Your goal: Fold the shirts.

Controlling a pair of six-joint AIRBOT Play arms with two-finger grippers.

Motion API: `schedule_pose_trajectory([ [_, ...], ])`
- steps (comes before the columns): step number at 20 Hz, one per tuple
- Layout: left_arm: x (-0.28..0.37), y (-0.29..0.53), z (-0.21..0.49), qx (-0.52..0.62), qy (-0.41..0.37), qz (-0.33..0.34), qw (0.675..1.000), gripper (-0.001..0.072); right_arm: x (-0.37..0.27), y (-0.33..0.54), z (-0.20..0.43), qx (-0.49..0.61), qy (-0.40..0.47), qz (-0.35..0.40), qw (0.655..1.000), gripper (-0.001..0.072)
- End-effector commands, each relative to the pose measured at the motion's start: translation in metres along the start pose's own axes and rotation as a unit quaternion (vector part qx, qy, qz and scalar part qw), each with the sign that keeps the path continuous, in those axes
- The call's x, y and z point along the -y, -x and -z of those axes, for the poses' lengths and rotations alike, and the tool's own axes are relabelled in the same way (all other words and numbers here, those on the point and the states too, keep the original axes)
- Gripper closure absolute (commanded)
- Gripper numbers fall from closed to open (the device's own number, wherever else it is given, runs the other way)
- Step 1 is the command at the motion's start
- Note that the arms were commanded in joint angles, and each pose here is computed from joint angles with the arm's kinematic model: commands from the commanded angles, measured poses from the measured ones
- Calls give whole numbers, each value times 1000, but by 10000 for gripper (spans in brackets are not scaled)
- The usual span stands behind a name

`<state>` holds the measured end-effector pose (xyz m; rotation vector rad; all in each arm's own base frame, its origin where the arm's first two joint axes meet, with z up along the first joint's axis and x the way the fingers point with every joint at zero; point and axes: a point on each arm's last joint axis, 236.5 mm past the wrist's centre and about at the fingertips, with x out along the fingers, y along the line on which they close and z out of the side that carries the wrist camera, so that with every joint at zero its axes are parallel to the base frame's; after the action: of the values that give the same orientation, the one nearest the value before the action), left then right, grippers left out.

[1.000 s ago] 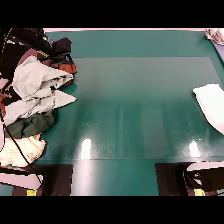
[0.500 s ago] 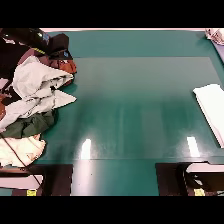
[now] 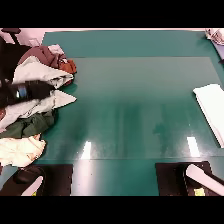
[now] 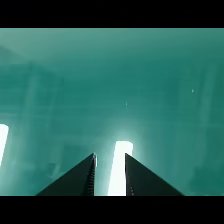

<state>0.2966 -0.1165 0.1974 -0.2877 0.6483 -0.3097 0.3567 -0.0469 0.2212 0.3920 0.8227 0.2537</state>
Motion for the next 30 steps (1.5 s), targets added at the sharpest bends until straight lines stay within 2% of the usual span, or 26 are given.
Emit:
schedule_pose_trajectory([
  [1, -22, 6, 49, 35, 7, -2, 999, 650, -19, -13, 51, 8, 86, 53, 995, 523],
  [3, -27, 5, 67, 9, 2, -8, 1000, 649, -30, -29, 86, 30, 90, 42, 995, 523],
  [5, -32, 4, 78, -12, -2, -19, 1000, 650, -41, -54, 158, -16, 92, 9, 996, 528],
  [6, -34, 4, 78, -12, -6, -23, 1000, 650, -44, -63, 189, -31, 98, -4, 995, 575],
  [8, -42, 5, 76, -9, -18, -39, 999, 650, -47, -73, 225, -17, 111, -12, 994, 593],
  [13, -50, 5, 93, -44, -21, -54, 997, 649, -60, -61, 237, 96, 175, -19, 980, 593],
  [18, -50, 5, 94, -44, -21, -54, 997, 649, -67, -46, 236, 167, 201, -22, 965, 593],
  [27, -49, 4, 90, -36, -21, -52, 998, 649, -48, -86, 266, 42, 149, -26, 988, 591],
  [30, -49, 4, 90, -36, -21, -52, 998, 649, -53, -98, 272, 12, 109, -51, 993, 590],
])
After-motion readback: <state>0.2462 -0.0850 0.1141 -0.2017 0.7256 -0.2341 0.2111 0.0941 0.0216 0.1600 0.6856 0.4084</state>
